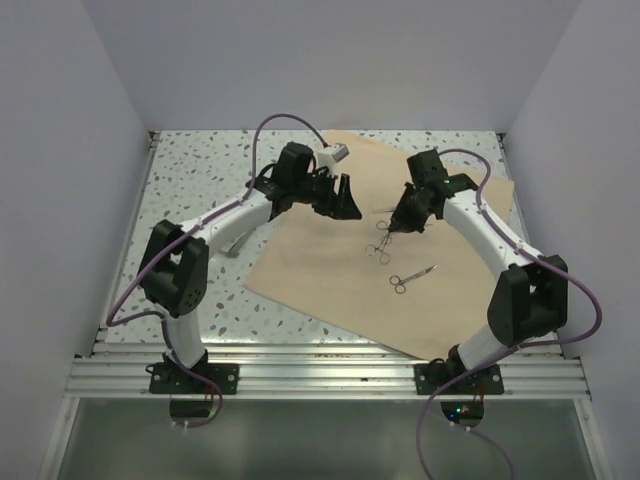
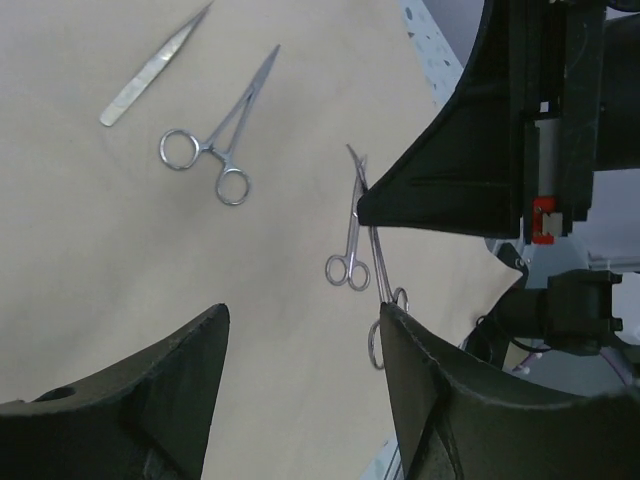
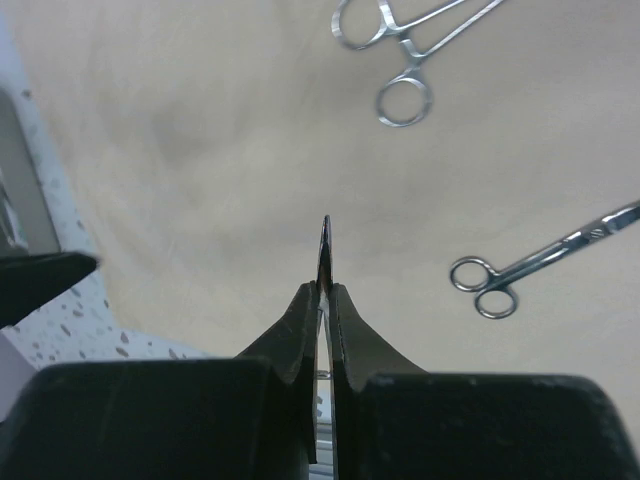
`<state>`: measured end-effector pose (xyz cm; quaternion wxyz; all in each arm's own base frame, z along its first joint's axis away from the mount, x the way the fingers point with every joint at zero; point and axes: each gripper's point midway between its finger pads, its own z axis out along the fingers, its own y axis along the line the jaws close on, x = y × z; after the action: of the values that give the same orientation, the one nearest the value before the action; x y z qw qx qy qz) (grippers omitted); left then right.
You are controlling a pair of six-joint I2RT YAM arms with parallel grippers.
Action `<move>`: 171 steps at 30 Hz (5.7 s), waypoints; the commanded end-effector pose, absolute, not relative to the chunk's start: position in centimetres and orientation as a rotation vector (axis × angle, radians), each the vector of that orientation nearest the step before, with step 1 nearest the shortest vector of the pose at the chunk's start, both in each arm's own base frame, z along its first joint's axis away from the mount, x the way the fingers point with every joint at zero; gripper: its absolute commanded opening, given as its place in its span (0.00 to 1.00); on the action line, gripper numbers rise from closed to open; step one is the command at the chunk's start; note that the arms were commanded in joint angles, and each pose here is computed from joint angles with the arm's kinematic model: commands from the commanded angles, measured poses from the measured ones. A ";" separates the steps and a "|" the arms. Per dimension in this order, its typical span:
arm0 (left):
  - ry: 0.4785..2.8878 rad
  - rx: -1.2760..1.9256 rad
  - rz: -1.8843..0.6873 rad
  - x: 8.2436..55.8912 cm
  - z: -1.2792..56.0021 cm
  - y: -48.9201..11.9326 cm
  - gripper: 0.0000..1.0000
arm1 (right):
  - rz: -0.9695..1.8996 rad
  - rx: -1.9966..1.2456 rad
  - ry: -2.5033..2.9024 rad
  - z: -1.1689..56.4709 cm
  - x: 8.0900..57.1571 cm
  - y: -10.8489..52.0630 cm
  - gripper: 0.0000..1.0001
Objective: Prepare the surgical pack
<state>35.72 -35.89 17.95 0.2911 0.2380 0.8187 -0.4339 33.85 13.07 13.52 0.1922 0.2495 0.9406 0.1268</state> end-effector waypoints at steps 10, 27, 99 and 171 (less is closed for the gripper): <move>2.086 0.710 -1.560 30.8 19.4 -40.6 0.65 | 0.670 0.373 2.498 19.9 35.5 18.4 0.00; 2.313 0.641 -1.052 37.1 14.9 -35.7 0.00 | 0.617 0.465 2.537 20.4 37.2 18.4 0.44; 2.356 0.353 -0.486 41.5 16.7 -20.1 0.55 | -0.040 1.231 2.601 4.9 42.3 5.7 0.47; 2.296 0.539 -1.443 33.9 15.7 -36.2 0.00 | 0.735 0.387 2.625 20.8 37.2 20.6 0.13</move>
<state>32.43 -38.57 14.99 0.1642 0.2002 0.8091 -0.5276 36.59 19.78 17.82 0.1712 0.1534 0.9430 0.2408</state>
